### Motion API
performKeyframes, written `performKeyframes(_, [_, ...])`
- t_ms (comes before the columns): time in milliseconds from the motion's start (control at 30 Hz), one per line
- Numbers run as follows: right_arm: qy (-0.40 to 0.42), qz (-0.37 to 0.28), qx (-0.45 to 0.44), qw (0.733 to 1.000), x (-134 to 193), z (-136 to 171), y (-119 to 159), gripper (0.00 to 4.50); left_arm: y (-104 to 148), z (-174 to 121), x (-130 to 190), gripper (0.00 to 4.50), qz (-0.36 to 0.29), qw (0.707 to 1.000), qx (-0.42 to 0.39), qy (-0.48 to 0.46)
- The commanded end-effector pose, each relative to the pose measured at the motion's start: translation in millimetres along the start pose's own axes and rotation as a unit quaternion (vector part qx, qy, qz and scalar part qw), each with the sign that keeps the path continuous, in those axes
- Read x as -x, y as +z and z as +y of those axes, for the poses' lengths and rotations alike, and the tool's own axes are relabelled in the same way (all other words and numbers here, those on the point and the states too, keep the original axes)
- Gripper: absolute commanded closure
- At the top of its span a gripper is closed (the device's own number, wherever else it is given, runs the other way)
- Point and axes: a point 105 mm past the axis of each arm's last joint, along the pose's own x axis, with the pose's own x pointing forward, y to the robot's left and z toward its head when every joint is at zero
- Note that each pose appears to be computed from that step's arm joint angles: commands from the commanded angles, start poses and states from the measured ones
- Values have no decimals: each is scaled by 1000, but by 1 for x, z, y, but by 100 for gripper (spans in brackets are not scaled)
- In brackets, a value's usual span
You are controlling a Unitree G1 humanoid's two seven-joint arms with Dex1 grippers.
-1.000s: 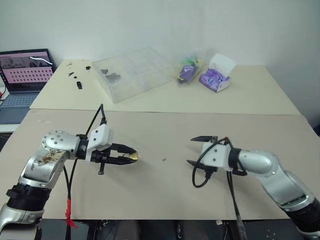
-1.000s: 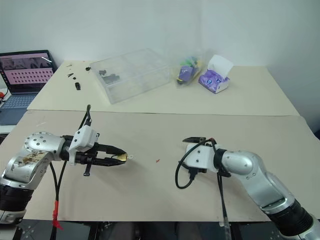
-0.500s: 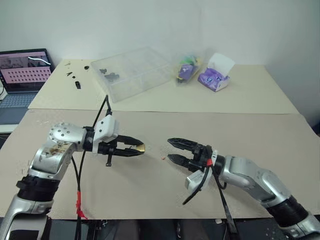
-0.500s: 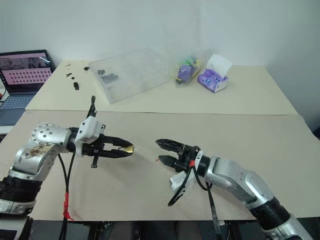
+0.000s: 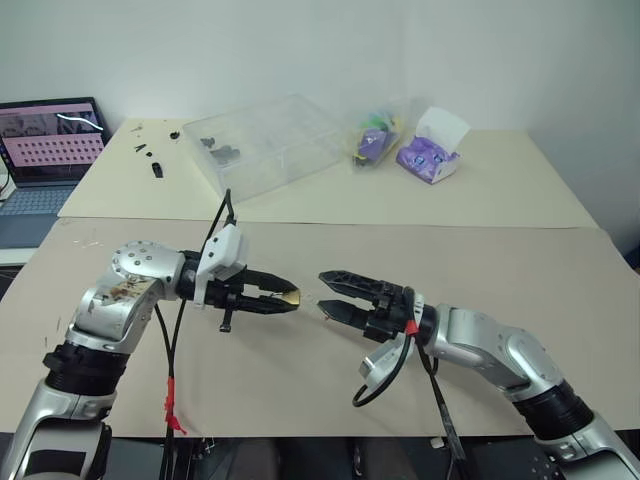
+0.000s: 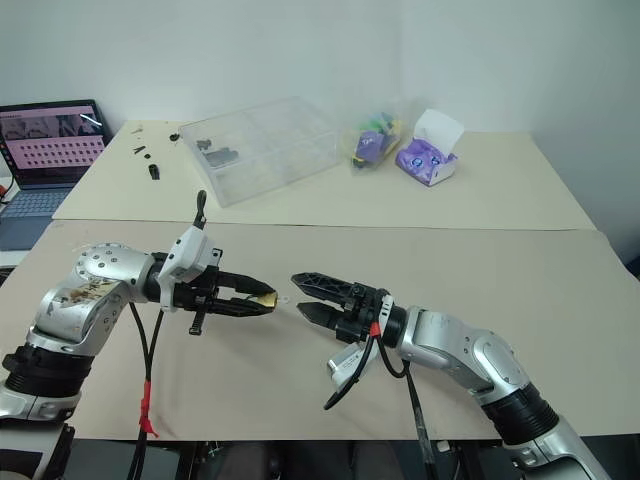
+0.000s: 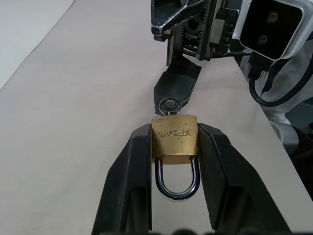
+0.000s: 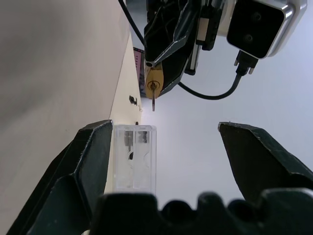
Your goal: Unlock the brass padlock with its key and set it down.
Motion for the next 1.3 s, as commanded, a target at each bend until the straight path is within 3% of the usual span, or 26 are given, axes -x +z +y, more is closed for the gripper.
performKeyframes(33, [-22, -23, 15, 999, -3, -15, 8, 46, 10, 2, -1, 369, -5, 1000, -28, -2])
performKeyframes(500, [-9, -42, 21, 999, -11, -10, 11, 46, 10, 0, -4, 369, -1, 999, -35, -10])
performKeyframes(633, [-7, -40, 21, 999, -12, -9, 10, 137, 10, -1, -3, 369, 1, 999, -36, -11])
performKeyframes(767, [-4, -39, 19, 999, -11, -8, 10, 293, 9, -1, -3, 369, 5, 999, -37, -14])
performKeyframes(933, [-3, -37, 19, 999, -10, -7, 10, 448, 9, -1, -3, 369, 4, 999, -37, -15])
performKeyframes(1300, [-3, -30, -11, 999, -12, -12, 8, 448, 9, -1, -5, 369, 3, 999, -37, -12])
